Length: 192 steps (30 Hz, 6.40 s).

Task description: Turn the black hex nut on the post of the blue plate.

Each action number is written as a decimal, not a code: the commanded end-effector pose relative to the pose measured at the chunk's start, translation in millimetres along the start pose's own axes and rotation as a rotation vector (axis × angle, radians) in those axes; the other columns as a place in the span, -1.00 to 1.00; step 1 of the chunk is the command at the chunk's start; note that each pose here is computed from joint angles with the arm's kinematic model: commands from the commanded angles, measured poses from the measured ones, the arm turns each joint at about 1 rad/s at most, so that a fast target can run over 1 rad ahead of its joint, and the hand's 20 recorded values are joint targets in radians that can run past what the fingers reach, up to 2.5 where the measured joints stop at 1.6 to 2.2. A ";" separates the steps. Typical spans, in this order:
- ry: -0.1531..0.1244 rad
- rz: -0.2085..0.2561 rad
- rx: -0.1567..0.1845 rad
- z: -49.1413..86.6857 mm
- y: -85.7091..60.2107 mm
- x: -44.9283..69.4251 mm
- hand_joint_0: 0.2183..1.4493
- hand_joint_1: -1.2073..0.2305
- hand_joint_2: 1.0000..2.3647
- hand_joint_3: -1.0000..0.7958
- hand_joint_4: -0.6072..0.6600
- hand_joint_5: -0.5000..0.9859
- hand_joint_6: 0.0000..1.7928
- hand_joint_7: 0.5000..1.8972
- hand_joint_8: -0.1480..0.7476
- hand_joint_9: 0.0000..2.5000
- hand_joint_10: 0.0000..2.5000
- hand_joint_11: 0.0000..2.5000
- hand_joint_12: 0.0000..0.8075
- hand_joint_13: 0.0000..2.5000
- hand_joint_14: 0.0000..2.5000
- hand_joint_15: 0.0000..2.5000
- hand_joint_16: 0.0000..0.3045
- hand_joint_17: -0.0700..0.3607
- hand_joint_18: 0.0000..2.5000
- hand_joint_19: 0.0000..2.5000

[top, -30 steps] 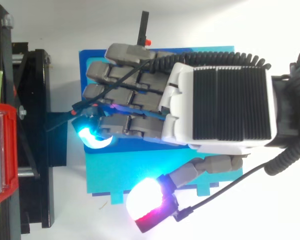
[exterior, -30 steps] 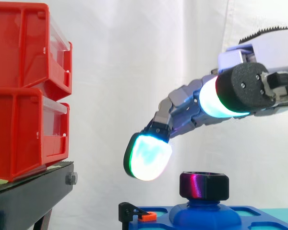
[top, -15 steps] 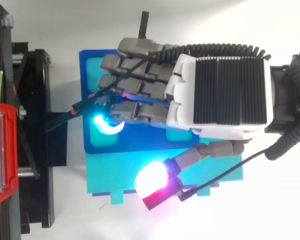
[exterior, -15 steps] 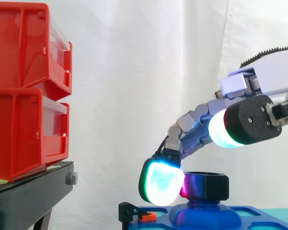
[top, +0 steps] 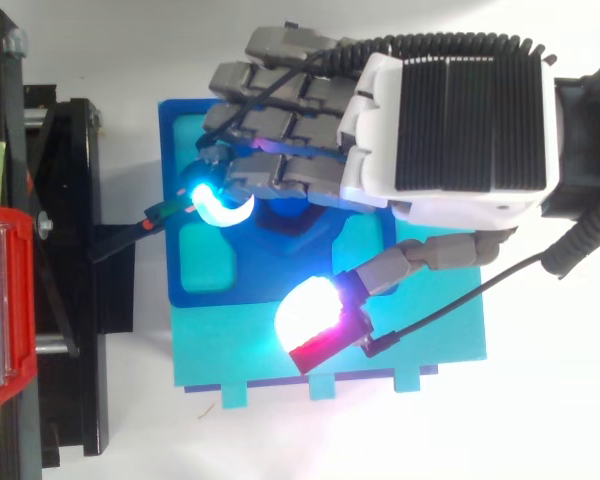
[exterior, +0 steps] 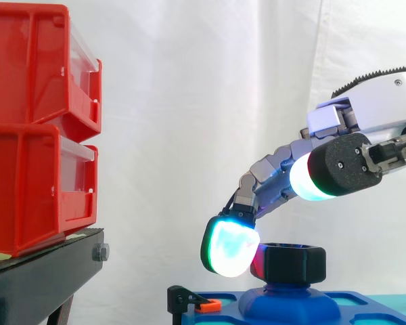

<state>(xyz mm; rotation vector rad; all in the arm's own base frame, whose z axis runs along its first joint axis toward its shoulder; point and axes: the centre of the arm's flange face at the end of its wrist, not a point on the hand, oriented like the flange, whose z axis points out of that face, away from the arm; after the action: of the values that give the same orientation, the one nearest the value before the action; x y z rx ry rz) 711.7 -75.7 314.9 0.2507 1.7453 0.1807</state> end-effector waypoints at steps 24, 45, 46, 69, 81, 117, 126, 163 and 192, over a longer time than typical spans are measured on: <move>-0.003 0.016 -0.015 -6.5 -44.1 -31.0 -0.62 0.34 -1.00 -0.44 0.31 -0.59 -0.44 -0.70 -0.02 -0.74 -1.00 -1.00 0.03 -0.82 -1.00 -0.98 -0.62 -0.07 -0.94 -0.87; -0.028 0.008 -0.043 3.4 7.1 -26.2 -0.62 0.33 -1.00 -0.44 0.32 -0.59 -0.44 -0.69 -0.02 -0.73 -1.00 -1.00 0.02 -0.81 -1.00 -0.98 -0.62 -0.07 -0.92 -0.87; -0.026 0.007 -0.042 3.4 9.8 -25.2 -0.62 0.33 -1.00 -0.44 0.31 -0.59 -0.44 -0.69 -0.02 -0.73 -1.00 -1.00 0.02 -0.81 -1.00 -0.98 -0.62 -0.07 -0.92 -0.87; 0.042 -0.003 -0.013 -3.6 8.6 -17.4 -0.61 0.32 -1.00 -0.44 0.32 -0.59 -0.44 -0.68 -0.01 -0.72 -1.00 -1.00 0.02 -0.80 -1.00 -0.98 -0.62 -0.08 -0.91 -0.87; 0.049 -0.009 0.009 -6.7 -14.9 -21.2 -0.61 0.32 -1.00 -0.44 0.32 -0.59 -0.44 -0.68 -0.02 -0.72 -1.00 -1.00 0.02 -0.80 -1.00 -0.98 -0.63 -0.08 -0.91 -0.87; -0.031 -0.017 -0.082 5.2 12.8 -25.0 -0.60 0.31 -1.00 -0.44 0.32 -0.59 -0.44 -0.68 -0.01 -0.72 -1.00 -1.00 0.02 -0.79 -1.00 -0.97 -0.63 -0.09 -0.89 -0.86; -0.009 -0.019 -0.070 13.6 27.3 -5.2 -0.60 0.31 -1.00 -0.44 0.32 -0.59 -0.44 -0.68 -0.01 -0.72 -1.00 -1.00 0.02 -0.78 -1.00 -0.97 -0.63 -0.09 -0.89 -0.86; 0.025 -0.002 -0.039 9.5 -9.7 -6.7 -0.59 0.30 -1.00 -0.44 0.29 -0.60 -0.44 -0.68 -0.02 -0.71 -1.00 -1.00 0.02 -0.77 -1.00 -0.97 -0.64 -0.09 -0.86 -0.86; 0.013 0.012 -0.080 4.6 -46.4 -24.5 -0.59 0.30 -1.00 -0.44 0.29 -0.60 -0.44 -0.69 -0.02 -0.72 -1.00 -1.00 0.02 -0.76 -1.00 -0.97 -0.63 -0.09 -0.86 -0.85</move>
<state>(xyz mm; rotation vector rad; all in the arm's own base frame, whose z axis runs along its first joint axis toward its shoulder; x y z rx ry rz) 715.7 -133.0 324.5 0.2062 1.7481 0.2588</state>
